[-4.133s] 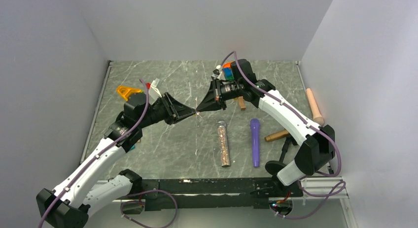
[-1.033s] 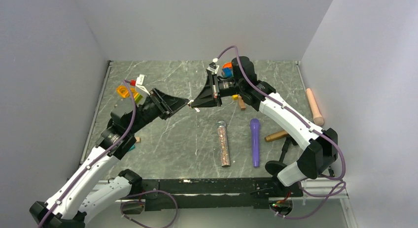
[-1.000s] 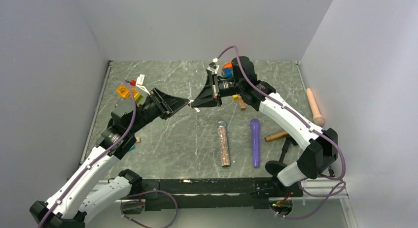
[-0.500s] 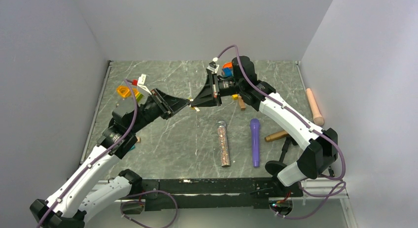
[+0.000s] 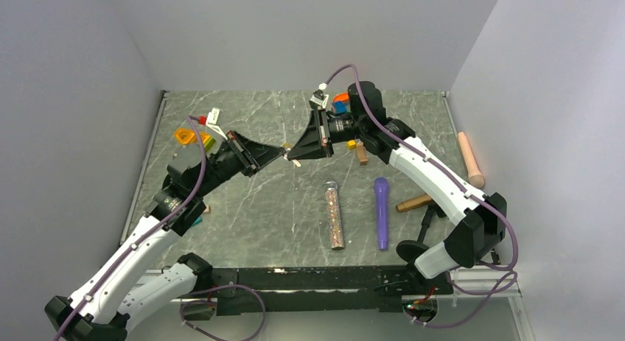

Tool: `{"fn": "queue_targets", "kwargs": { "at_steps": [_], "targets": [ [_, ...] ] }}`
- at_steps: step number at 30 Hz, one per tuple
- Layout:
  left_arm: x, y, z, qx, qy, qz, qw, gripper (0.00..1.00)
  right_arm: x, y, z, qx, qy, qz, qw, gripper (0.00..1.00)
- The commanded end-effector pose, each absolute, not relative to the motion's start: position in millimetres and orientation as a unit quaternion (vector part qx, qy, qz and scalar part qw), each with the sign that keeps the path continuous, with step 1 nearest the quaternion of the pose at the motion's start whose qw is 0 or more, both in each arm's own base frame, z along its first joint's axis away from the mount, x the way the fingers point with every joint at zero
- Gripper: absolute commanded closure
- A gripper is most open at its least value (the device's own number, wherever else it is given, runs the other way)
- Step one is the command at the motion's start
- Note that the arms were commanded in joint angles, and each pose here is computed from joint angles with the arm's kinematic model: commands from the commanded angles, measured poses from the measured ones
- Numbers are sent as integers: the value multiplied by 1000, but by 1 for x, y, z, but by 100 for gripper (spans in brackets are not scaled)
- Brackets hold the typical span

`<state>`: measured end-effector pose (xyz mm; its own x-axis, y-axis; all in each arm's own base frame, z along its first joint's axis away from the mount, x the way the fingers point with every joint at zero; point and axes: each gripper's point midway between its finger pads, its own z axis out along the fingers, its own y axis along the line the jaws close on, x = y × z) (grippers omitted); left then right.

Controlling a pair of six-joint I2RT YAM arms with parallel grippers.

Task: Remove the keys from the keyring

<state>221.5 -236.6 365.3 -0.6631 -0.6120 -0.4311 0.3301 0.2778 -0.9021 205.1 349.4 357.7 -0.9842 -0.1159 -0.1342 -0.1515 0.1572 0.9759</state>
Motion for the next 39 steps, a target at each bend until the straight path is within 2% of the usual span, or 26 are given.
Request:
{"fn": "queue_targets", "kwargs": {
  "at_steps": [1,22,39],
  "targets": [
    [205,-238,390,-59,675,-612,408,100,199,344,368,-122,755,643,29,100],
    [181,-270,416,56,669,-661,334,100,184,330,367,-273,742,602,109,100],
    [174,-265,418,49,669,-663,332,100,184,322,364,-284,749,580,149,100]
  ]
}}
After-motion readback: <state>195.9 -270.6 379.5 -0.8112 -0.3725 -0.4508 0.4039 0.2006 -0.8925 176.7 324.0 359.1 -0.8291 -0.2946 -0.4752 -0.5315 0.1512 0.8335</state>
